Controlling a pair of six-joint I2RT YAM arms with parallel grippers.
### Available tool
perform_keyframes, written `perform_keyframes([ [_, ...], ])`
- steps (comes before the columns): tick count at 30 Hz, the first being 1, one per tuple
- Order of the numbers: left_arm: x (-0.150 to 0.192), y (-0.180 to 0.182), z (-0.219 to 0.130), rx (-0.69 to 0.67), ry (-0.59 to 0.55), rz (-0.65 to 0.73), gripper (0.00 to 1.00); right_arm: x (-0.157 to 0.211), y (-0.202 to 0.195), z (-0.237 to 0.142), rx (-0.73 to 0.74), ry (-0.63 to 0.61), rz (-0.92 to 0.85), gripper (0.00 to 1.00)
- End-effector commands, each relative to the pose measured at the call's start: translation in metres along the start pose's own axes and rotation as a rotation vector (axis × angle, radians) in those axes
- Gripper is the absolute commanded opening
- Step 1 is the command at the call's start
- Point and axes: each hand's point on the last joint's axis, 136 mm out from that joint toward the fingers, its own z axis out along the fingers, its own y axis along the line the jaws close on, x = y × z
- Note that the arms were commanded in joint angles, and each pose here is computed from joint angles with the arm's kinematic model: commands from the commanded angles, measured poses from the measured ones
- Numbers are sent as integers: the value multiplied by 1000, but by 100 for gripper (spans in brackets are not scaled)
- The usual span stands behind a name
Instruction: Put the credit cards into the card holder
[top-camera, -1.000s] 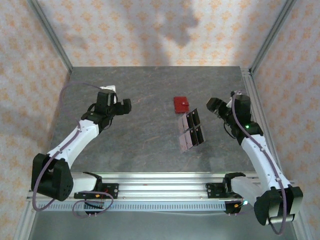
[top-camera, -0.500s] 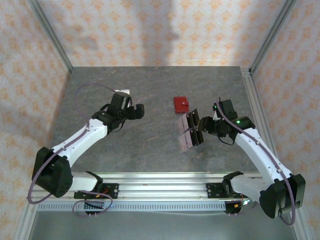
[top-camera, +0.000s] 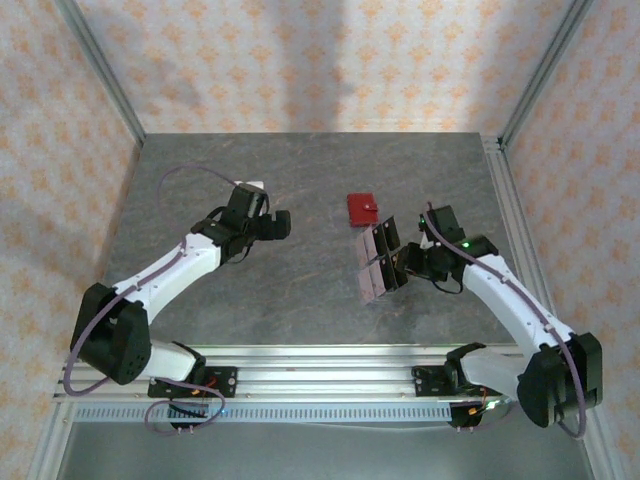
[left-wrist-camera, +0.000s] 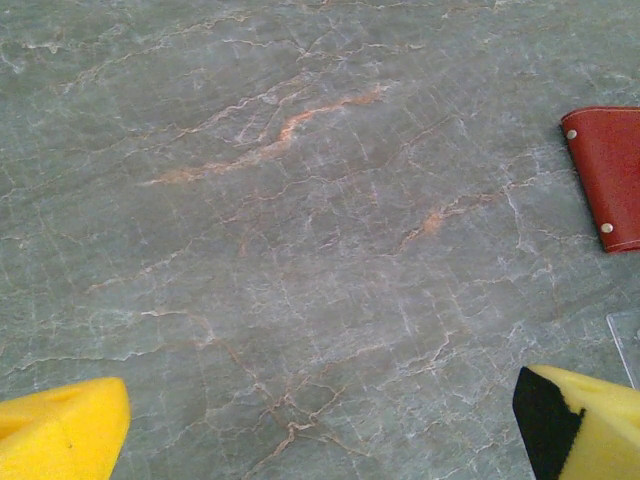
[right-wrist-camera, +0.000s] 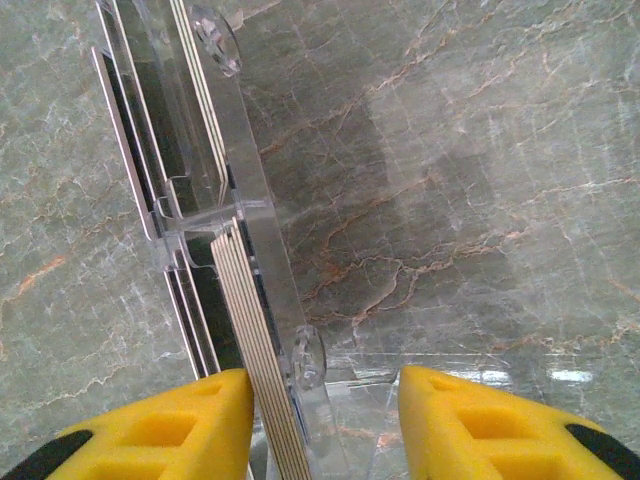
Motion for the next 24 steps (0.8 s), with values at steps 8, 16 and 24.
perform_keyframes([
  [8,-2,-9,4,2,18,7,100,9,-4,25,7,52,1,41],
  [16,0,-11,8,-2,31,15,100,12,-7,34,12,62,-1,28],
  [24,0,-12,9,2,34,19,100,9,-13,28,49,41,-26,8],
])
